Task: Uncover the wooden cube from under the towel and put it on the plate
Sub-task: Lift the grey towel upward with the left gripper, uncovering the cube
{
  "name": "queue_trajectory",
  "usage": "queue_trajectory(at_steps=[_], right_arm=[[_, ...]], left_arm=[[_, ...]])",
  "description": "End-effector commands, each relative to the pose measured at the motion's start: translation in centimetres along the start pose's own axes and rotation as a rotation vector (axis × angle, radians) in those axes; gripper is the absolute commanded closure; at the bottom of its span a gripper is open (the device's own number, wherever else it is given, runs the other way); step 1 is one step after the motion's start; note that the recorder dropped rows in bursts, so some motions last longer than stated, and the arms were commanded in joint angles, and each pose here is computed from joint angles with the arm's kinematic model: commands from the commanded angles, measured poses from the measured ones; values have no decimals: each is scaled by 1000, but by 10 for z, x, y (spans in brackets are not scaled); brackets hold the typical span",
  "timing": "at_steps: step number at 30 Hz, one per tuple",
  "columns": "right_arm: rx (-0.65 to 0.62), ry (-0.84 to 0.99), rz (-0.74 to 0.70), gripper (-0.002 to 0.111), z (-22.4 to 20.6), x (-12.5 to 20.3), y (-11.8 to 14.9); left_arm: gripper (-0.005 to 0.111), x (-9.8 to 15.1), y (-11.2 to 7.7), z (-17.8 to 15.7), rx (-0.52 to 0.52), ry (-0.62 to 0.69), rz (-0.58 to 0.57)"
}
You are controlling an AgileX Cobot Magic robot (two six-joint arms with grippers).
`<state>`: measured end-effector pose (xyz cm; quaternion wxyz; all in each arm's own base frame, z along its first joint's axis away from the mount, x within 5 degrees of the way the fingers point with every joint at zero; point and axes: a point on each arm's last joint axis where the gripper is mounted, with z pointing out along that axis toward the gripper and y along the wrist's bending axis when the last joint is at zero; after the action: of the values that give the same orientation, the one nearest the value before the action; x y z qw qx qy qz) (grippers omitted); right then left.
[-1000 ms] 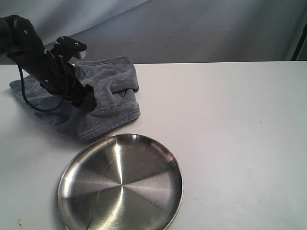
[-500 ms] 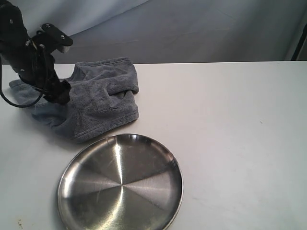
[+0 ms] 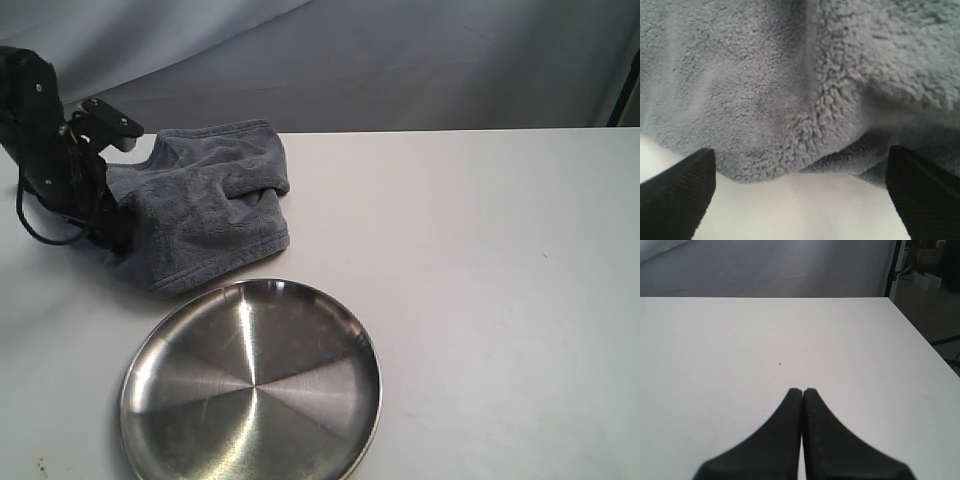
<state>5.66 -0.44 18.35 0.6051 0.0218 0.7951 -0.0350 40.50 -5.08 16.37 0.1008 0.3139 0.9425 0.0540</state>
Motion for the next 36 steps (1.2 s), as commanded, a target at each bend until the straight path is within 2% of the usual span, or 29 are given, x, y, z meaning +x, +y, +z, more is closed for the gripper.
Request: queue_trajectory(at_steps=[1, 4, 9, 10, 16, 25, 36], right_arm=[[-1, -6, 4, 108, 0, 1, 0], [-1, -6, 4, 108, 0, 1, 0], [-1, -6, 4, 108, 0, 1, 0], [-1, -6, 4, 108, 0, 1, 0], [-1, -6, 4, 108, 0, 1, 0], [-1, -6, 4, 108, 0, 1, 0], [-1, -6, 4, 108, 0, 1, 0]], left_arm=[[27, -1, 2, 17, -18, 4, 29], [50, -4, 3, 20, -28, -19, 32], [101, -5, 3, 20, -33, -30, 32], [106, -5, 3, 20, -33, -30, 37], [107, -1, 4, 7, -35, -6, 54], [107, -2, 6, -73, -86, -182, 0], [107, 6, 2, -142, -132, -364, -44]])
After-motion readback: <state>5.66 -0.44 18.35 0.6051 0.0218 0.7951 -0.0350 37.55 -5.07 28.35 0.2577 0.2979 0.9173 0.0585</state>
